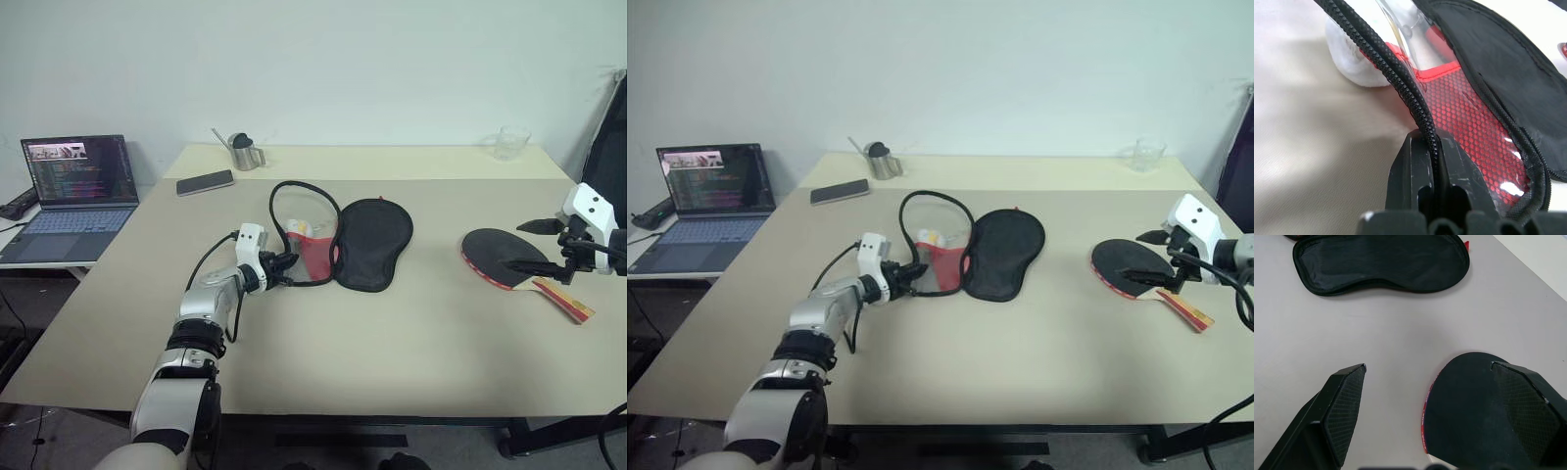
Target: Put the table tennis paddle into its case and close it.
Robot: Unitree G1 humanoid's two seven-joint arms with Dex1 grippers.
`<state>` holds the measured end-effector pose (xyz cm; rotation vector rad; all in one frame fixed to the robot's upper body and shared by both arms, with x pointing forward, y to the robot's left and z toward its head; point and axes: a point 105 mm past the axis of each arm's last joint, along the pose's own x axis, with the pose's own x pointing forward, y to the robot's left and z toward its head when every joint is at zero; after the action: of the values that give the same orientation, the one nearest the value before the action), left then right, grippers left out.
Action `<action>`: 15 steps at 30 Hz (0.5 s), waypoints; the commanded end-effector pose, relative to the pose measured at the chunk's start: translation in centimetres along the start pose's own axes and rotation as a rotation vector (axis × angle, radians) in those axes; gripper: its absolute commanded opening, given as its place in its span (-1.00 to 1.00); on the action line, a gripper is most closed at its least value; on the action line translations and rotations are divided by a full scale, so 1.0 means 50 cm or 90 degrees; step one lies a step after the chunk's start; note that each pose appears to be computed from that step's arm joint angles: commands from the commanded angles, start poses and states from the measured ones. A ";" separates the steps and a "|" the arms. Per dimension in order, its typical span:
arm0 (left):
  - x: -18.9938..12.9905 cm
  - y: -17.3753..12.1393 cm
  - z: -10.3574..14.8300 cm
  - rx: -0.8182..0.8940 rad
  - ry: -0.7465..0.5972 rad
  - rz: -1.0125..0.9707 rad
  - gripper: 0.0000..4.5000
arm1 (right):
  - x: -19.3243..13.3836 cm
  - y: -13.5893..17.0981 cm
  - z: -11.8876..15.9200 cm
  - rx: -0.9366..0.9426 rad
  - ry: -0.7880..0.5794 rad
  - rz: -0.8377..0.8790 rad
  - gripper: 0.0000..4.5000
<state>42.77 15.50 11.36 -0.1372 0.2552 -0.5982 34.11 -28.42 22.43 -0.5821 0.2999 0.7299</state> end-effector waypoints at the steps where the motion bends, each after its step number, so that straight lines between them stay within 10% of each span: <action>1: 0.000 -0.004 0.023 0.016 -0.013 -0.004 -0.99 | -0.007 0.000 0.027 -0.024 -0.028 -0.006 1.00; 4: -0.006 -0.002 0.023 0.012 -0.015 -0.003 -0.99 | -0.005 0.001 0.027 -0.024 -0.028 -0.003 1.00; 15: -0.052 0.024 0.040 0.056 -0.013 0.031 0.74 | 0.001 0.000 0.018 -0.008 -0.015 -0.007 1.00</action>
<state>41.78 16.90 11.52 -0.1011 0.2716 -0.5810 34.28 -28.01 21.98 -0.5659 0.2993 0.7412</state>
